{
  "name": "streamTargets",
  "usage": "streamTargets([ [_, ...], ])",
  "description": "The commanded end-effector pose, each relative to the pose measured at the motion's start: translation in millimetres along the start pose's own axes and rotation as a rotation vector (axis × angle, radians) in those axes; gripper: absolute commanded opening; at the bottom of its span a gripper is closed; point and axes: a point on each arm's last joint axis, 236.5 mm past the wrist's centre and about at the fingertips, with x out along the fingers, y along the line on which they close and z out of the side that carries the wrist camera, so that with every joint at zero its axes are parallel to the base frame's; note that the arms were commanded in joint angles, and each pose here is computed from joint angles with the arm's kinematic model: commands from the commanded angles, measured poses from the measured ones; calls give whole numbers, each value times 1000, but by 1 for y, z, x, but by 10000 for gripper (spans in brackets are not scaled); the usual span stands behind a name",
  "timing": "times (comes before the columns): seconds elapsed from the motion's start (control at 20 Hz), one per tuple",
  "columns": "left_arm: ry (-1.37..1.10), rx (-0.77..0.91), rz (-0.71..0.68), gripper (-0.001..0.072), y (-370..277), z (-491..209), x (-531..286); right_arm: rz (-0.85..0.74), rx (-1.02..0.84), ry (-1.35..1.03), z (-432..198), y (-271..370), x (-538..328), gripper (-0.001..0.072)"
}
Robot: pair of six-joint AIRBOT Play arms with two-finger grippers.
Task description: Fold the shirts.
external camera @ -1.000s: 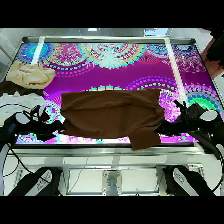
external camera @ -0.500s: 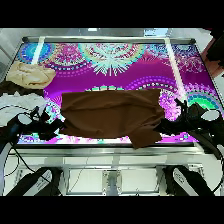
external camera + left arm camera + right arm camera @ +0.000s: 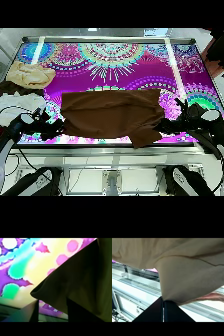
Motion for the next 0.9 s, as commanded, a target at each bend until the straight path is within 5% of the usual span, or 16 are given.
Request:
streamTargets([
  [0.0,5,-10,-13,137,-2,1,4,1,-1,-7,2,1,0,24],
  [0.05,5,11,-14,14,-3,1,4,4,-1,-8,2,1,0,24],
  [0.55,-128,397,-52,10,-48,-2,-107,26,-113,-84,-6,44,-42,24],
  [0.85,-261,439,-115,10,-64,-31,-155,-99,-166,-157,-12,56,-88,24],
])
